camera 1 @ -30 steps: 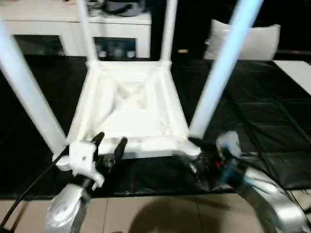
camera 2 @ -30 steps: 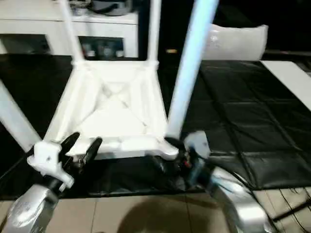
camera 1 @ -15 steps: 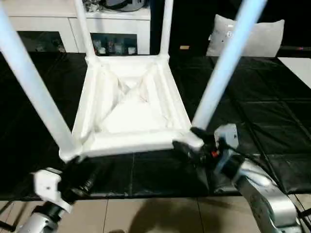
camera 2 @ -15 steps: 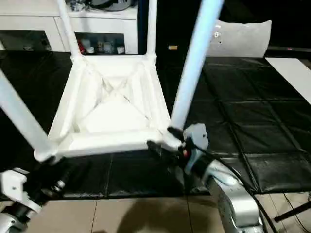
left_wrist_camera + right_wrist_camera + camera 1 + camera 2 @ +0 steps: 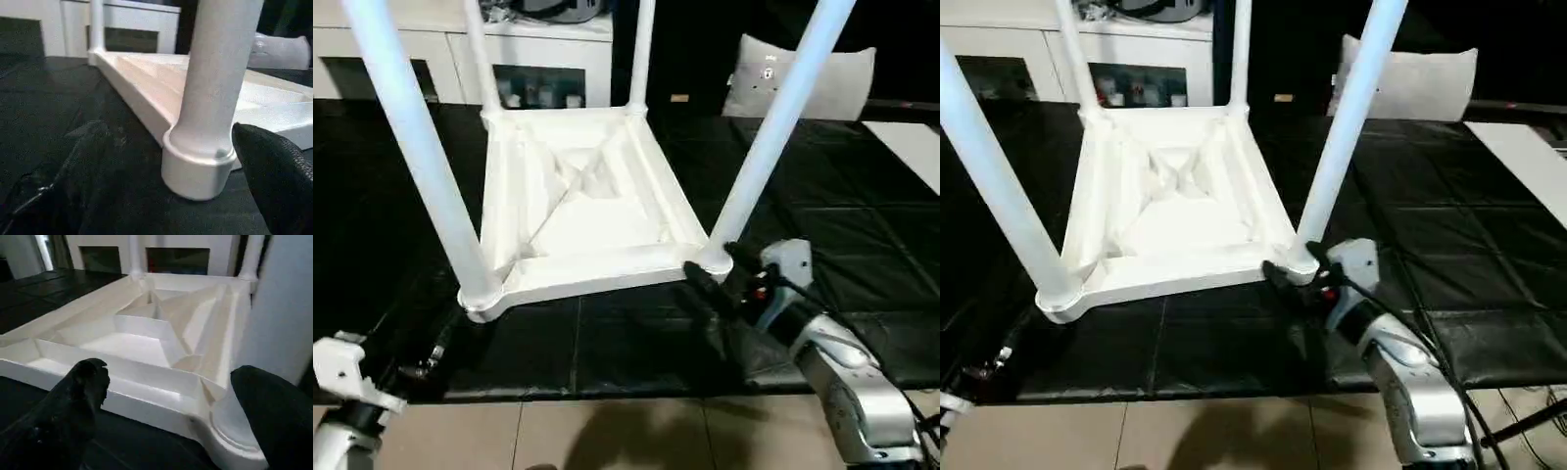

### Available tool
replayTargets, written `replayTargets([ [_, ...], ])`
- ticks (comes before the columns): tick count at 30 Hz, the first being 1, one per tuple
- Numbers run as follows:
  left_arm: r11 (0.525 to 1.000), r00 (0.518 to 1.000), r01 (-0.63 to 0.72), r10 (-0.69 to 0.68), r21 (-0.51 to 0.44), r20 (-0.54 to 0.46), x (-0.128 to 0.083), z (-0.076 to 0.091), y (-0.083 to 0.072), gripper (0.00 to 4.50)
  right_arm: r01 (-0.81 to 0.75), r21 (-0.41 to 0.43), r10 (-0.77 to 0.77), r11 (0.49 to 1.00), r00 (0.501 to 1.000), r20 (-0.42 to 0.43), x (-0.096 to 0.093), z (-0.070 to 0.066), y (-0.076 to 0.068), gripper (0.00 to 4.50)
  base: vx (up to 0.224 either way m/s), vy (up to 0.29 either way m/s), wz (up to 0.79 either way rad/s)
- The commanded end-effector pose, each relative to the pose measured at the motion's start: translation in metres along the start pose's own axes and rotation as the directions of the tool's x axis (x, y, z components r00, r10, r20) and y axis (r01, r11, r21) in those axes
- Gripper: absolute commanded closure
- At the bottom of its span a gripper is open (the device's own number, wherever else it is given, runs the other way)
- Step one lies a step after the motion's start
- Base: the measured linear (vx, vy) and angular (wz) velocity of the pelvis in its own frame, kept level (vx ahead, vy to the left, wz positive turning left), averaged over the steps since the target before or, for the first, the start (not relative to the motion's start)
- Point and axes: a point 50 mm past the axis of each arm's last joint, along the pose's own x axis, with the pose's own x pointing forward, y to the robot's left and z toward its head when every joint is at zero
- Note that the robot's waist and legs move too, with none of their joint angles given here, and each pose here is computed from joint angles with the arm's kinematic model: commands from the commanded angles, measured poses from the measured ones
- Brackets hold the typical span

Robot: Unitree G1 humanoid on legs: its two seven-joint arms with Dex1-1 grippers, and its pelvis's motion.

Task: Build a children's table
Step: Flip table

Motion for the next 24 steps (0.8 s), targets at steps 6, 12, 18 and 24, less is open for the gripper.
replayTargets([
  [6,1.0,1.0,-0.01,0.01,0.024,-0.021,0.01,-0.004,0.015,0.04,-0.072,-0.01,0.072,0.997,0.997,-0.009,0.005,-0.002,0.01,0.0,0.0,0.0,0.0],
  [12,0.97,0.965,0.244,-0.244,0.01,0.099,0.075,0.046,-0.048,0.4,-0.144,0.003,0.144,0.99,0.989,-0.032,0.009,-0.008,0.02,0.0,0.0,0.0,0.0],
  [18,0.936,0.931,0.352,-0.35,-0.002,0.108,0.089,0.053,-0.063,0.84,-0.153,0.001,0.153,0.988,0.988,-0.036,0.01,-0.011,0.019,0.0,0.0,0.0,0.0],
  [24,0.962,0.961,0.273,-0.273,0.028,0.032,0.095,0.055,-0.057,1.27,-0.16,-0.003,0.16,0.987,0.986,-0.044,0.012,-0.014,0.02,0.0,0.0,0.0,0.0],
])
